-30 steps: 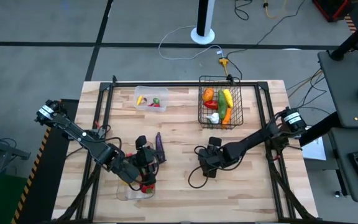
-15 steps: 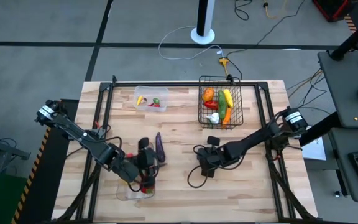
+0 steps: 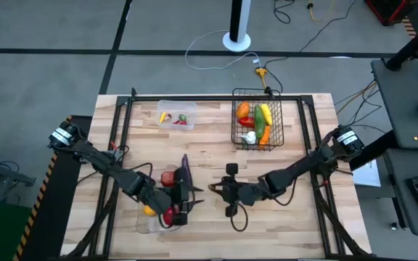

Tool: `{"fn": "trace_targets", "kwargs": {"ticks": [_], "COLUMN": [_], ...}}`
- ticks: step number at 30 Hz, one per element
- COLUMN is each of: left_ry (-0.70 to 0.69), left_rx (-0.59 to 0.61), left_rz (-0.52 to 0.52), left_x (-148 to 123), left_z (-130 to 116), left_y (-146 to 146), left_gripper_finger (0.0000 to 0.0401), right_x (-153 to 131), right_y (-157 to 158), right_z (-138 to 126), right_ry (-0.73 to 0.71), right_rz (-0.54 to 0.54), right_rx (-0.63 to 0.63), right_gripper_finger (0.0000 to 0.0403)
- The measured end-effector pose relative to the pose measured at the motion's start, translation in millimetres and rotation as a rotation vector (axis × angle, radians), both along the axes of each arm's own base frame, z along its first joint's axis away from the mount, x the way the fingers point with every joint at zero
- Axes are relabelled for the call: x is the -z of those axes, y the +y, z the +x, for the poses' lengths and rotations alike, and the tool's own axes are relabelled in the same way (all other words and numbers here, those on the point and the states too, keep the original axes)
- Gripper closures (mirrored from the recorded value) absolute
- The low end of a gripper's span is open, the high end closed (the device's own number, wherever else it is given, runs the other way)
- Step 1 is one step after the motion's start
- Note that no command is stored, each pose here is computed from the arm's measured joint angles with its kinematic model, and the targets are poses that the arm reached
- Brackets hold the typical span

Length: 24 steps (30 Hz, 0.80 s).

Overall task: Sort produce into baskets
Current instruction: Put the date into the wire basket

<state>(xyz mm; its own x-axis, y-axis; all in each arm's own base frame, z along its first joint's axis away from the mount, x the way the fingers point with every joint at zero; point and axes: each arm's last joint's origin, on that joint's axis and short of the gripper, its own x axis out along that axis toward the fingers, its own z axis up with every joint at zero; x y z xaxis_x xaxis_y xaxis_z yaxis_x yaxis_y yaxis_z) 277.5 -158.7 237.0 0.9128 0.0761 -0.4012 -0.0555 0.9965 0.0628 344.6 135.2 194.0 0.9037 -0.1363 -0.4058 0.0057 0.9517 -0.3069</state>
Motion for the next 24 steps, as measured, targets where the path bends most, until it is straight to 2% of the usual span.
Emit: {"fn": "trace_targets", "kwargs": {"ticks": [5, 9, 16, 20, 24], "left_ry": [-0.037, -0.097, -0.129, -0.147, -0.148], "left_rx": [-0.064, -0.084, -0.159, -0.098, -0.086], "left_rz": [-0.081, -0.123, -0.198, -0.266, -0.279], "left_x": [-4, -10, -12, -16, -16], "left_z": [5, 11, 22, 30, 35], "left_y": [8, 13, 35, 47, 55], "left_gripper_finger": [0.0264, 0.0264, 0.0264, 0.0264, 0.0264], "right_x": [-10, -15, -20, -22, -23], "right_y": [14, 20, 27, 28, 28], "right_z": [-8, -12, -15, -14, -14], "right_ry": [-0.059, -0.059, -0.046, -0.044, -0.036], "right_rz": [-0.333, -0.482, -0.597, -0.613, -0.633], "right_rx": [0.191, 0.247, 0.255, 0.262, 0.262], "right_gripper_finger": [0.0347, 0.0347, 0.0347, 0.0347, 0.0347]}}
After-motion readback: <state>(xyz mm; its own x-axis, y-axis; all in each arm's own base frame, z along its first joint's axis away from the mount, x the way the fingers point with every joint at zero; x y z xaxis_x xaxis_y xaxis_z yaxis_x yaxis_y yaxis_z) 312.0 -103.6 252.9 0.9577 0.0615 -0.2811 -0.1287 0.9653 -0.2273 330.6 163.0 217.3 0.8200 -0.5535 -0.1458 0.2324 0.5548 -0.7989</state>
